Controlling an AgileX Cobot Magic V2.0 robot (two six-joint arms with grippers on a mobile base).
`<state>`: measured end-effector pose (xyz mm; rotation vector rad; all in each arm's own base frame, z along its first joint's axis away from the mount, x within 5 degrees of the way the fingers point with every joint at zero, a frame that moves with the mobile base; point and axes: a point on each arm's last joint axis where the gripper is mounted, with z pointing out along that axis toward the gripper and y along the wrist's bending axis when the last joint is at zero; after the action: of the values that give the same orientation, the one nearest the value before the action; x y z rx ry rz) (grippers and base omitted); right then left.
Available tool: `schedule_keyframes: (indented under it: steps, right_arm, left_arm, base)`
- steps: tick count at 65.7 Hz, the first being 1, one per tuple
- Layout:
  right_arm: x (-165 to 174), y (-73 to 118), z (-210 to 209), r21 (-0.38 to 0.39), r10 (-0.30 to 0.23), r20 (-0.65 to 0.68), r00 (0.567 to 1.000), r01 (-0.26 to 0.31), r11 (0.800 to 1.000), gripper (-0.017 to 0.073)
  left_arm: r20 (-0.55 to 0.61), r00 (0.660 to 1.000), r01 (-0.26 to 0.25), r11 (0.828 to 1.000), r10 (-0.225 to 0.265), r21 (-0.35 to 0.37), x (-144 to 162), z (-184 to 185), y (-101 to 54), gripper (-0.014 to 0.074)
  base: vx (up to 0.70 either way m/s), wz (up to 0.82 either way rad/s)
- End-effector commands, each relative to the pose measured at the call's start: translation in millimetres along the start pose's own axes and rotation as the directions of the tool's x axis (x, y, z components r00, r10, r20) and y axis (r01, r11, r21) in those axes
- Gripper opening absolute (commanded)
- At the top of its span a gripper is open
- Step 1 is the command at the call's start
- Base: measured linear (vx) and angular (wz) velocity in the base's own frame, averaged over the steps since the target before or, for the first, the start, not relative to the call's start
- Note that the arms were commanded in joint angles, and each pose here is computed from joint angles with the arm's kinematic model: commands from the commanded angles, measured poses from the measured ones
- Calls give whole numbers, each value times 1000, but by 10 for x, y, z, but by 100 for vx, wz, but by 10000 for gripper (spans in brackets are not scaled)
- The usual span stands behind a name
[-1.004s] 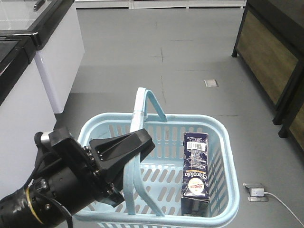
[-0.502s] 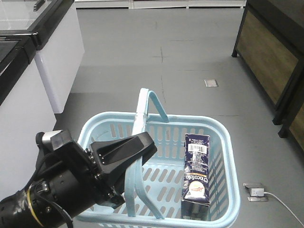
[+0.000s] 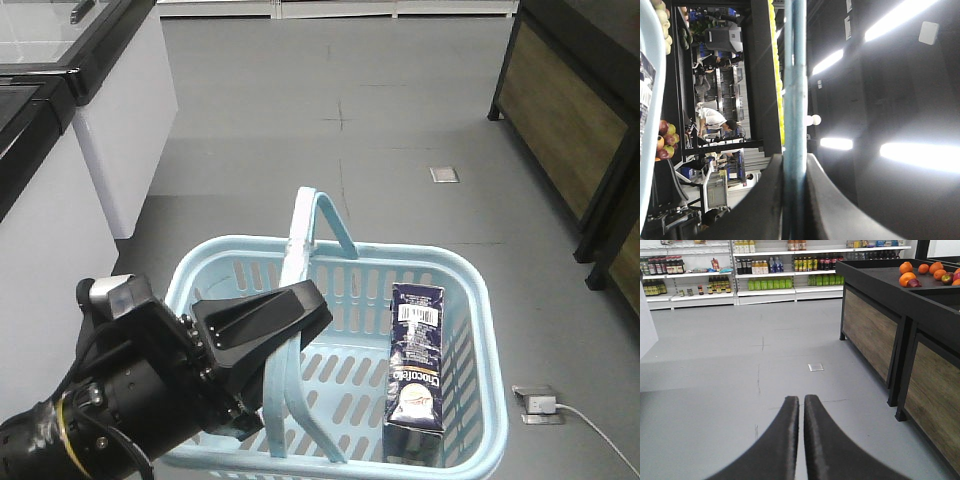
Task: Left arm holds basket, right arm returns cookies
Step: 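Hold the basket steady with the left gripper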
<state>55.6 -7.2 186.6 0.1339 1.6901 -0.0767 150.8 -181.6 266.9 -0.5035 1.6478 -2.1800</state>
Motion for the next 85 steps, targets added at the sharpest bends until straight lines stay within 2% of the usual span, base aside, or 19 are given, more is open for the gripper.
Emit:
schedule_keyframes:
  steps: [1, 85]
  right_arm:
    - [-14, -4, 2, 6, -7, 70, 997, 7, 1000, -10]
    - [-11, -4, 2, 6, -7, 67, 998, 7, 1000, -10]
  left_arm:
    - [-31, 999, -9, 980, 15, 198, 42, 29, -289, -3]
    - [-31, 999, -9, 980, 15, 198, 42, 29, -289, -3]
  base:
    - [0, 0]
    - [4, -1]
